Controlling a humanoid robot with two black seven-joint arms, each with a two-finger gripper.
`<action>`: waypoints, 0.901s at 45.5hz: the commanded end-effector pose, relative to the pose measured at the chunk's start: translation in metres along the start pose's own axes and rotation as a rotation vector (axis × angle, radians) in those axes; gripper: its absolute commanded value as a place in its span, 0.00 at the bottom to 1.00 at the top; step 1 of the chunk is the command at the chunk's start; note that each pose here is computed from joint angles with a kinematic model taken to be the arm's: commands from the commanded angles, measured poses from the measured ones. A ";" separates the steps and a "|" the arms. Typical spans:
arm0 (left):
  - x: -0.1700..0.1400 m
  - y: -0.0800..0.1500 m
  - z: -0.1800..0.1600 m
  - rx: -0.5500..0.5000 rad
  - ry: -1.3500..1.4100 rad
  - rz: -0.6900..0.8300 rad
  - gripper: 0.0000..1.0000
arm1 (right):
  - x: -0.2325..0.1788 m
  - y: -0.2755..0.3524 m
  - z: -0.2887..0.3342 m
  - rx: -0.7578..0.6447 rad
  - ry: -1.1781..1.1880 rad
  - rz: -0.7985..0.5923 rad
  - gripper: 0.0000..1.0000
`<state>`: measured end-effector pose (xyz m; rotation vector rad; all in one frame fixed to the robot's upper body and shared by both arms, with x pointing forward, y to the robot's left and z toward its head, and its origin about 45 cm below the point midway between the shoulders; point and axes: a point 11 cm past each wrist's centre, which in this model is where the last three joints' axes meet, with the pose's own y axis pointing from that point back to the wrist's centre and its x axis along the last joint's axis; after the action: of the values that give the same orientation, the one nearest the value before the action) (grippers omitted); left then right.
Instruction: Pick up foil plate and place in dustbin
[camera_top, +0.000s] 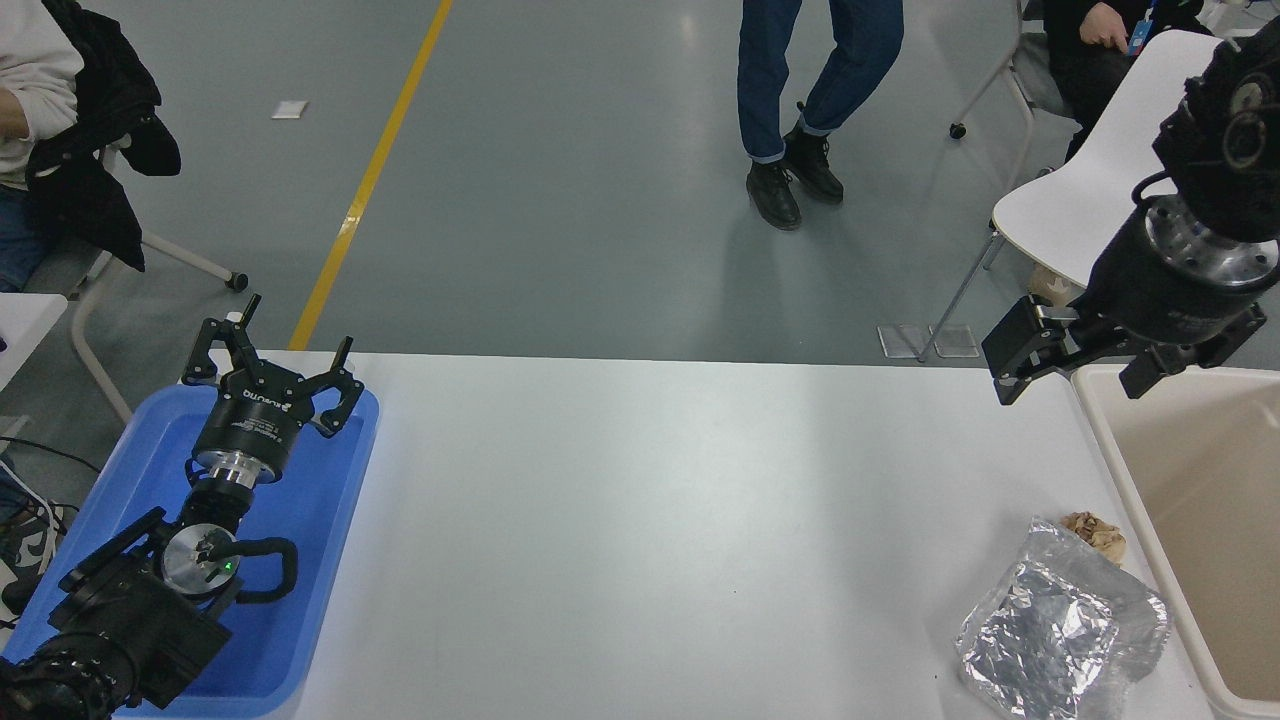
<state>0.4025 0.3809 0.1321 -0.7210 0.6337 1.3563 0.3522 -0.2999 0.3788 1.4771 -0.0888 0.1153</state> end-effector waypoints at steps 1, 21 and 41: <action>0.000 0.000 -0.001 0.002 0.001 0.000 1.00 | 0.000 -0.001 0.002 0.000 -0.004 -0.001 1.00; -0.001 0.000 -0.001 0.002 0.002 -0.003 1.00 | -0.004 -0.005 0.012 0.001 -0.033 -0.014 1.00; 0.001 0.001 0.000 0.000 0.000 0.002 1.00 | -0.076 -0.099 0.114 -0.015 -0.332 -0.203 0.89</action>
<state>0.4028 0.3798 0.1321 -0.7218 0.6353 1.3528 0.3276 -0.3606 0.3300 1.5068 -0.1297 -0.1080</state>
